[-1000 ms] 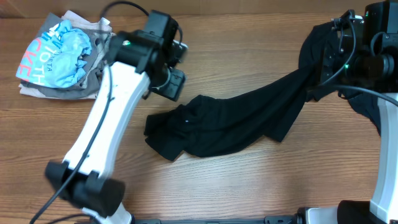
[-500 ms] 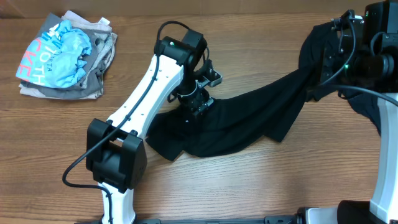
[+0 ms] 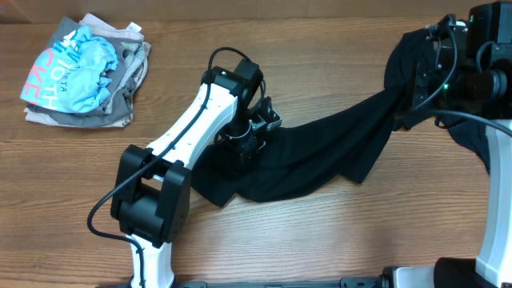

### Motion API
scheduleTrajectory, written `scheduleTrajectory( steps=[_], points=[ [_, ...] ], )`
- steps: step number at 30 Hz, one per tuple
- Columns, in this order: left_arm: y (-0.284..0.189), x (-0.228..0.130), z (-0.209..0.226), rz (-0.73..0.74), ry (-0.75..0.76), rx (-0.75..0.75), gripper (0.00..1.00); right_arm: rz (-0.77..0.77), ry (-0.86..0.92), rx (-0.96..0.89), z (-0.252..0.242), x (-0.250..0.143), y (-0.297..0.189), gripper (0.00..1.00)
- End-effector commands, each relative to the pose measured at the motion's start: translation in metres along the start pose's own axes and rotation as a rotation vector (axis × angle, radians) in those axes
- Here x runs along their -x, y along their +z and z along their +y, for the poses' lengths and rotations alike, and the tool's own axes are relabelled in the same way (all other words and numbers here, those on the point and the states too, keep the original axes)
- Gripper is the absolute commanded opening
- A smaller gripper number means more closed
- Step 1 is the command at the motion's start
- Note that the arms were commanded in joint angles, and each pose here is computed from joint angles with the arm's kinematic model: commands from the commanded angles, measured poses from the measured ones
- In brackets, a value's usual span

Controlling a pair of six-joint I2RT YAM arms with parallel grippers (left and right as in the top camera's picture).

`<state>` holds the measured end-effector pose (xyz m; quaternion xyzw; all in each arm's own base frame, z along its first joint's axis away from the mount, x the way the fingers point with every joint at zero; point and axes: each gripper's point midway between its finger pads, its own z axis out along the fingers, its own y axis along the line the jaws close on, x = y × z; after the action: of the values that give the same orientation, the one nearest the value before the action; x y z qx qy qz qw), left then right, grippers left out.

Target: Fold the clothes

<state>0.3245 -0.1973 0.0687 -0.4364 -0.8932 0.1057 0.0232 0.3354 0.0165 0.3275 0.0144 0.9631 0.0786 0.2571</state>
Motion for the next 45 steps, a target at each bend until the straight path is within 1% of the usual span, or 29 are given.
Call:
scheduleTrajectory(
  steps=[1, 2, 4, 6, 7, 9, 10, 11, 13, 14, 16, 19, 21, 22, 27, 28, 29, 31, 34, 35, 38, 41, 43, 45],
  points=[
    [0.002, -0.012, 0.017, 0.052, -0.078, 0.088, 0.46, -0.01, 0.002, -0.013, -0.004, 0.002, -0.001, 0.04],
    [0.002, -0.013, 0.019, 0.058, -0.09, 0.104, 0.45, -0.01, 0.002, -0.013, -0.004, 0.002, -0.001, 0.04],
    [0.001, -0.013, 0.021, 0.058, -0.093, 0.112, 0.39, -0.01, 0.002, -0.013, -0.004, 0.002, -0.001, 0.04],
    [0.001, -0.011, 0.024, 0.048, -0.117, 0.13, 0.2, -0.01, 0.002, -0.013, -0.004, 0.002, -0.001, 0.04],
    [0.0, -0.01, 0.031, 0.042, -0.149, 0.168, 0.04, -0.01, 0.001, -0.013, -0.004, 0.002, -0.001, 0.04],
    [-0.011, -0.008, 0.05, 0.027, -0.269, 0.28, 0.04, -0.017, 0.0, -0.013, -0.004, 0.004, -0.001, 0.04],
    [-0.029, -0.007, 0.065, 0.008, -0.37, 0.369, 0.04, -0.032, -0.001, -0.012, -0.003, 0.007, -0.003, 0.04],
    [-0.062, 0.0, 0.076, -0.044, -0.449, 0.427, 0.04, -0.047, -0.004, -0.012, -0.003, 0.009, -0.007, 0.04],
    [-0.114, 0.009, 0.084, -0.143, -0.527, 0.464, 0.04, -0.081, -0.006, -0.011, -0.001, 0.014, -0.018, 0.04],
    [-0.155, 0.01, 0.089, -0.225, -0.585, 0.494, 0.04, -0.113, -0.01, -0.01, 0.001, 0.017, -0.029, 0.04],
    [-0.219, 0.006, 0.091, -0.358, -0.635, 0.53, 0.04, -0.154, 0.002, -0.038, -0.002, 0.02, -0.045, 0.04],
    [-0.304, -0.019, 0.084, -0.551, -0.682, 0.591, 0.04, -0.205, 0.016, -0.083, -0.006, 0.02, -0.069, 0.04],
    [-0.353, -0.052, 0.077, -0.658, -0.726, 0.663, 0.04, -0.257, 0.027, -0.089, -0.005, 0.021, -0.09, 0.04],
    [-0.371, -0.062, 0.074, -0.708, -0.739, 0.693, 0.04, -0.281, 0.031, -0.087, -0.003, 0.022, -0.099, 0.04],
    [-0.428, -0.11, 0.046, -0.858, -0.783, 0.82, 0.04, -0.426, 0.053, -0.097, 0.001, 0.017, -0.153, 0.04],
    [-0.442, -0.124, 0.037, -0.897, -0.796, 0.858, 0.04, -0.47, 0.049, -0.098, 0.003, 0.011, -0.17, 0.04],
    [-0.449, -0.131, 0.033, -0.917, -0.806, 0.877, 0.04, -0.482, 0.049, -0.098, 0.003, 0.009, -0.176, 0.04],
    [-0.475, -0.165, 0.011, -1.004, -0.85, 0.956, 0.04, -0.569, 0.045, -0.095, 0.007, -0.007, -0.209, 0.04],
    [-0.499, -0.199, -0.017, -1.108, -0.867, 1.006, 0.04, -0.655, 0.035, -0.088, 0.012, -0.025, -0.239, 0.04],
    [-0.502, -0.206, -0.022, -1.126, -0.869, 1.012, 0.04, -0.671, 0.033, -0.086, 0.012, -0.03, -0.245, 0.04],
    [-0.52, -0.245, -0.06, -1.251, -0.873, 1.041, 0.04, -0.765, 0.022, -0.077, 0.017, -0.057, -0.276, 0.04],
    [-0.53, -0.28, -0.084, -1.344, -0.913, 1.073, 0.04, -0.835, 0.012, -0.071, 0.02, -0.08, -0.298, 0.04],
    [-0.533, -0.293, -0.096, -1.389, -0.91, 1.076, 0.04, -0.849, 0.011, -0.069, 0.02, -0.084, -0.302, 0.04],
    [-0.534, -0.295, -0.098, -1.394, -0.91, 1.077, 0.04, -0.824, 0.013, -0.071, 0.019, -0.081, -0.295, 0.04]
  ],
)
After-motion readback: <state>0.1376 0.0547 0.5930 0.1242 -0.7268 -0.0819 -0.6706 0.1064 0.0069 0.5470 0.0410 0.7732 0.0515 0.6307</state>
